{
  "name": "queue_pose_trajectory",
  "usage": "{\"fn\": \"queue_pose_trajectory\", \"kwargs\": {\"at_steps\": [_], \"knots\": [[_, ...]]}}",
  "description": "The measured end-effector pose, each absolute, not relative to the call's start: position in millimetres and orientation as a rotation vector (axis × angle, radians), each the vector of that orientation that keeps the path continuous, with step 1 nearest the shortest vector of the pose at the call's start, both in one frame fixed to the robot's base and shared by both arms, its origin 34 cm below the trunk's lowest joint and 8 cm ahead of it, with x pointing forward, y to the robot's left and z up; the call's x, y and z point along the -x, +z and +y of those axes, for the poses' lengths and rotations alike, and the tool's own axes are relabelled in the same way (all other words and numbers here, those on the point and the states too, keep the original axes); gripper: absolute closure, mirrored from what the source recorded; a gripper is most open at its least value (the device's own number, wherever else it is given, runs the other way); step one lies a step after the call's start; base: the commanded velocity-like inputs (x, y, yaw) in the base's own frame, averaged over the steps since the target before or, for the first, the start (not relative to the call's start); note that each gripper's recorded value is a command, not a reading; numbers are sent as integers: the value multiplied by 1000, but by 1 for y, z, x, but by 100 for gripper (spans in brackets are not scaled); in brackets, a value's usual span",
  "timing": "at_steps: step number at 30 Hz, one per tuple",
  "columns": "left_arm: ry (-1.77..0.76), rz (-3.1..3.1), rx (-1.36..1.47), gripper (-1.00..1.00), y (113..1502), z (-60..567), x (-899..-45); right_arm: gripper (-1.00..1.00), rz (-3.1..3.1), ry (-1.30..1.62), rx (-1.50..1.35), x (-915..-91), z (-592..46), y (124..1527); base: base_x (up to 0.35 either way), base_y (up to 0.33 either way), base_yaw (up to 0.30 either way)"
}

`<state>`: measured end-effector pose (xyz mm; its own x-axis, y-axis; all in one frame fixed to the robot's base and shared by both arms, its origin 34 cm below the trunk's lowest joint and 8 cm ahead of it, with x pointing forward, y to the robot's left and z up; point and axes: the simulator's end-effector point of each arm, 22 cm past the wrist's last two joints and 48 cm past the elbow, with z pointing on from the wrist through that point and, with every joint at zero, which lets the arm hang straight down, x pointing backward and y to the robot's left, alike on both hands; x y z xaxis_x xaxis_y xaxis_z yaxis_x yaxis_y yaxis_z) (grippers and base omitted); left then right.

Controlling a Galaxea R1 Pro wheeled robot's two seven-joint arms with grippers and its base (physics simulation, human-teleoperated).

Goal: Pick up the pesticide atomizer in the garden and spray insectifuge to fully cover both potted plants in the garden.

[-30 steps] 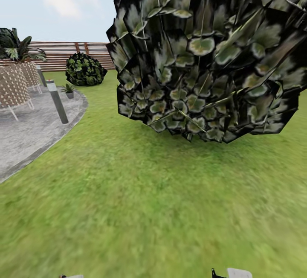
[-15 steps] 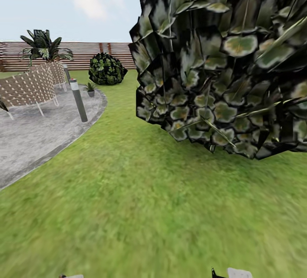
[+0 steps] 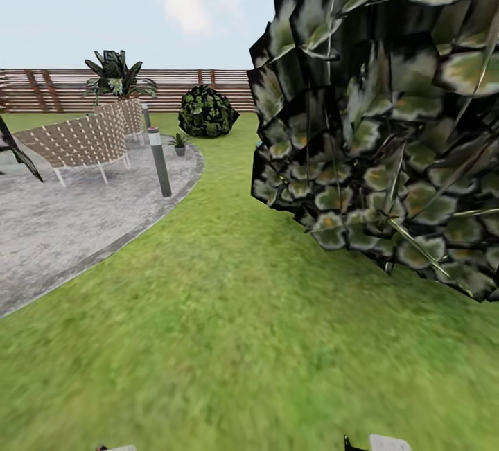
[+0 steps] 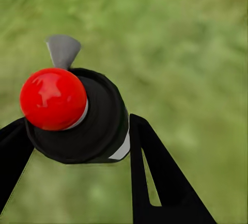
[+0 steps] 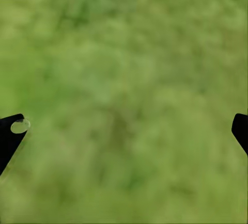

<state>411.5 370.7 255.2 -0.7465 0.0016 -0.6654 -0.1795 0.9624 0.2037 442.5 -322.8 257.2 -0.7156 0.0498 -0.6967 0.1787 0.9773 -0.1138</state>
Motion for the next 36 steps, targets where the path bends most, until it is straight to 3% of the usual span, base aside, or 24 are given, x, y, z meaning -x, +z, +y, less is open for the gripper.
{"fn": "queue_pose_trajectory", "kwargs": {"at_steps": [16,36], "knots": [[332,2396,124,100,255,371,-411,-100,2364,-223,-159,-442,-323,257,340,0,230],[332,2395,124,100,255,371,-411,-100,2364,-223,-159,-442,-323,257,340,0,136]]}}
